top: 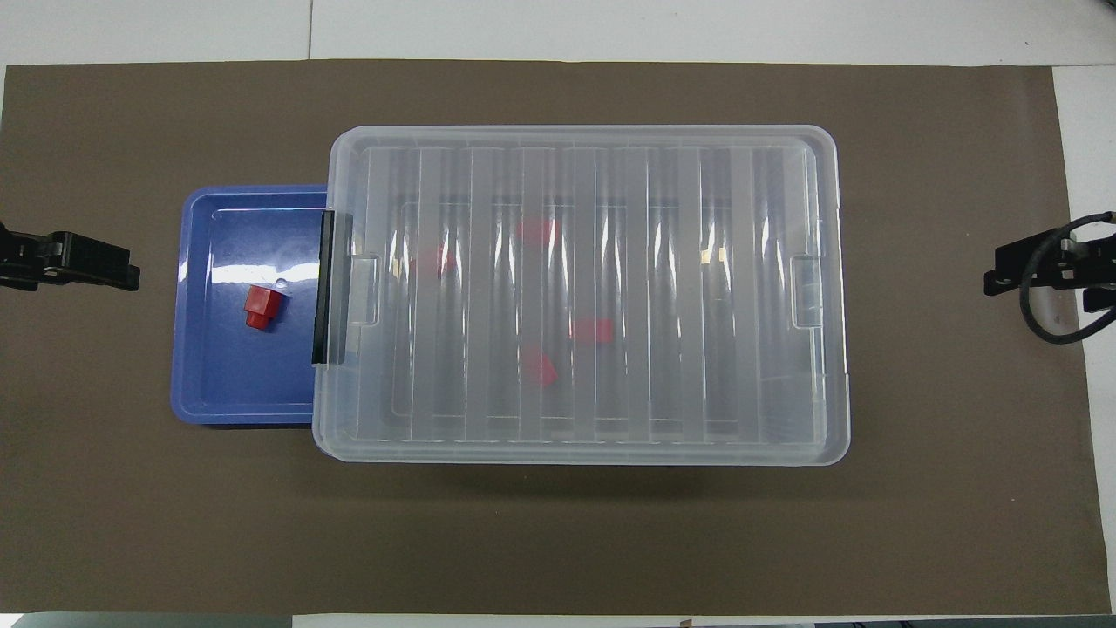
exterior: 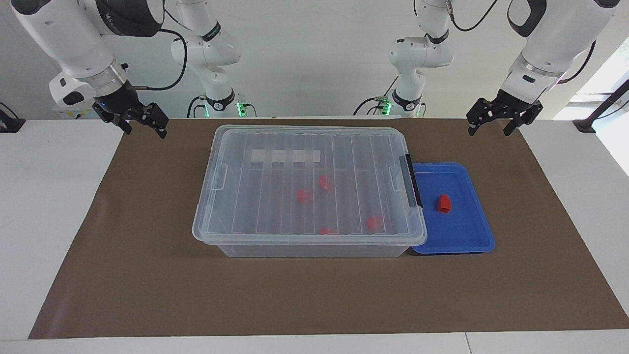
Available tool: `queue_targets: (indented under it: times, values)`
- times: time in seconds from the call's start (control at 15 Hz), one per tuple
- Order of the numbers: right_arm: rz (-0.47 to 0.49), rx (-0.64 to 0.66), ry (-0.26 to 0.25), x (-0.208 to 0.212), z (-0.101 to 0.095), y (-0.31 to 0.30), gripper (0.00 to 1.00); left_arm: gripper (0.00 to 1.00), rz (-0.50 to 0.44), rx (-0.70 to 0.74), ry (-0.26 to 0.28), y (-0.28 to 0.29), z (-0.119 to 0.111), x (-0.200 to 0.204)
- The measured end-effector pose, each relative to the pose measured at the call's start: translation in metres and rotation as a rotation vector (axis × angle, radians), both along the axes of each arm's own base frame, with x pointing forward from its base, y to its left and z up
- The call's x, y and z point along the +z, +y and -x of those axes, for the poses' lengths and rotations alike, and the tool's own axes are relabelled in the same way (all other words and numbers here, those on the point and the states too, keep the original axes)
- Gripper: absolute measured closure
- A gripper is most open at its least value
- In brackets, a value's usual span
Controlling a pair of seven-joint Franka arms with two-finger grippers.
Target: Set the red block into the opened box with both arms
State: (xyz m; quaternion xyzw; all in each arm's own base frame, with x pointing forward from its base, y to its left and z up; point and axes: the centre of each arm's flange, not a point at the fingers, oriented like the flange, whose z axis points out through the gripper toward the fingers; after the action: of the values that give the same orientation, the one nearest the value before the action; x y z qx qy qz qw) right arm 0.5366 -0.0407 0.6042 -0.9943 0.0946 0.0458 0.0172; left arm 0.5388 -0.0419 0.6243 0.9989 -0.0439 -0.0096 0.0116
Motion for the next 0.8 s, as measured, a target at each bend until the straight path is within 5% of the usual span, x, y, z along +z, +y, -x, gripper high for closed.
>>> queue_targets:
  times: [0.6,0.8]
  values:
    - [0.000,0.004,-0.003,0.000,0.000,0.002,0.00,0.00,0.000,0.000,0.000,0.000,0.000,0.000]
    - [0.003,0.026,-0.054,0.002,-0.007,0.015,0.00,0.00,0.000,0.000,-0.001,-0.001,0.000,0.000]
